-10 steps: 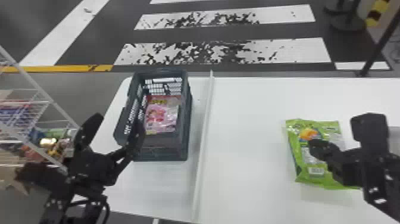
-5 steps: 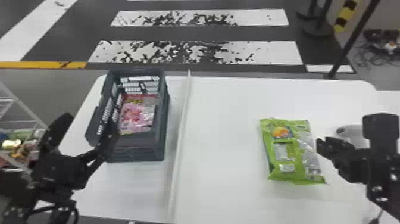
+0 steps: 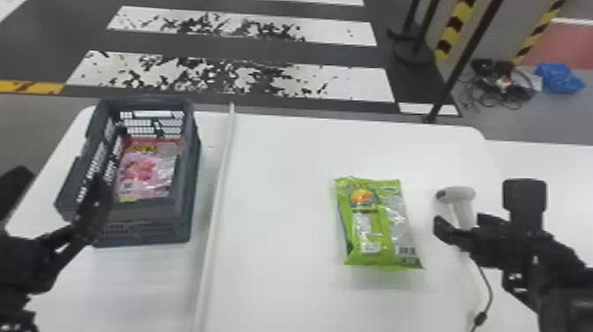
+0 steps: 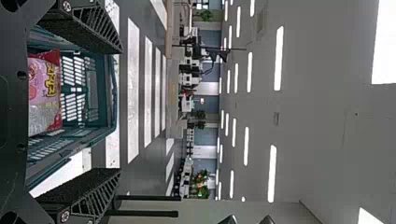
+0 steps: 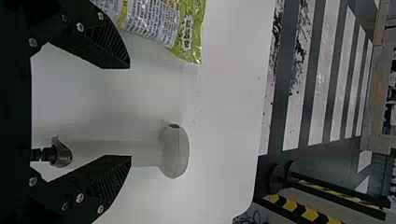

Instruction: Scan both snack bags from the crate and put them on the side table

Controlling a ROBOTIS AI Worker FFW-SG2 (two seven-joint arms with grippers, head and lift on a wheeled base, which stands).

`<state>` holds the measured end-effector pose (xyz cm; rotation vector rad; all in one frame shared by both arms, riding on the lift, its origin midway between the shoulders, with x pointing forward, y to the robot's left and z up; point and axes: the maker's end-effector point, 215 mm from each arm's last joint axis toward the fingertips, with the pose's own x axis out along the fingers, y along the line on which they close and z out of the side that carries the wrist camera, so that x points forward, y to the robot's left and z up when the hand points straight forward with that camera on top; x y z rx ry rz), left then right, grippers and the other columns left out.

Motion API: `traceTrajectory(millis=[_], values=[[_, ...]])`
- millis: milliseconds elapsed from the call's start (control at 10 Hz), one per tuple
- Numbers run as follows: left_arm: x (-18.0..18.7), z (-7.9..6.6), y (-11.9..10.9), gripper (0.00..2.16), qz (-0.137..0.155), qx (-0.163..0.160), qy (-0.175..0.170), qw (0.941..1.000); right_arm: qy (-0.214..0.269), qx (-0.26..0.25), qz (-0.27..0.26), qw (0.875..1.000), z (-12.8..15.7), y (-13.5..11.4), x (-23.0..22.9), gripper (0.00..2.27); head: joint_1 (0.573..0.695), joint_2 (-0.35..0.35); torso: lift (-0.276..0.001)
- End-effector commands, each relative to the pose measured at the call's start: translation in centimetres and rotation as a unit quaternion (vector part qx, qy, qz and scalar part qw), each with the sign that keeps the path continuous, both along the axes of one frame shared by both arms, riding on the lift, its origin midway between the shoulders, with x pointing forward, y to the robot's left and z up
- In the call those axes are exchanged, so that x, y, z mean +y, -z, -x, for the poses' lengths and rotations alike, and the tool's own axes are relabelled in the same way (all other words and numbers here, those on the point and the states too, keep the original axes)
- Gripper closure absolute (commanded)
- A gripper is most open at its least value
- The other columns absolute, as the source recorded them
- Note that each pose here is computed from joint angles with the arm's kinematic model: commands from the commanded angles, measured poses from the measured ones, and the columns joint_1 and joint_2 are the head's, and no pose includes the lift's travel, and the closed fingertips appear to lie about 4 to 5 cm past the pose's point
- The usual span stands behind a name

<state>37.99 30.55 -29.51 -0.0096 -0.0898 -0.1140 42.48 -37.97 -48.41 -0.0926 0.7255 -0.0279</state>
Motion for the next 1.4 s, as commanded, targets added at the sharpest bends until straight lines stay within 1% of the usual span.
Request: traceTrajectory(millis=[0, 200, 400, 500, 600, 700, 800, 1100, 1200, 1300], values=[[0.0, 0.0, -0.1, 0.10, 0.000, -0.001, 0.000, 1.0000, 0.009, 0.008, 0.010, 1.000, -0.9, 0.7, -2.0, 0.11, 0.695, -0.102, -0.087], [0.0, 0.0, 0.0, 0.10, 0.000, 0.000, 0.001, 1.0000, 0.014, 0.021, 0.016, 1.000, -2.4, 1.6, -3.8, 0.11, 0.695, -0.128, -0.087], [0.1, 0.1, 0.0, 0.10, 0.000, 0.000, 0.000, 1.0000, 0.011, 0.040, 0.002, 0.999, -3.4, 3.0, -4.3, 0.12, 0.695, -0.152, -0.087], [0.1, 0.1, 0.0, 0.10, 0.000, 0.000, 0.000, 1.0000, 0.009, 0.052, 0.002, 0.999, -3.5, 3.8, -4.5, 0.29, 0.695, -0.156, -0.087], [0.1, 0.1, 0.0, 0.10, 0.000, 0.000, 0.000, 1.0000, 0.002, 0.066, 0.000, 0.998, -3.4, 4.6, -4.4, 0.59, 0.695, -0.156, -0.087], [0.2, 0.1, -0.1, 0.10, -0.001, 0.000, -0.002, 1.0000, -0.003, 0.071, 0.000, 0.997, -3.6, 4.9, -4.3, 1.20, 0.695, -0.156, -0.087], [0.2, 0.1, -0.2, 0.10, -0.001, -0.001, -0.001, 1.0000, -0.004, 0.074, 0.003, 0.997, -3.6, 5.1, -4.0, 2.21, 0.695, -0.154, -0.087], [0.2, 0.1, -0.2, 0.10, -0.001, -0.001, -0.001, 1.0000, -0.005, 0.068, 0.008, 0.998, -3.9, 4.4, -3.9, 2.25, 0.695, -0.151, -0.087], [0.3, 0.1, -0.2, 0.10, -0.002, -0.001, -0.003, 1.0000, -0.002, 0.066, 0.009, 0.998, -3.3, 3.8, -4.0, 2.25, 0.695, -0.149, -0.087], [0.3, 0.1, -0.3, 0.10, -0.003, -0.002, -0.002, 1.0000, 0.004, 0.071, 0.005, 0.997, -2.0, 3.0, -3.9, 2.25, 0.695, -0.149, -0.087]])
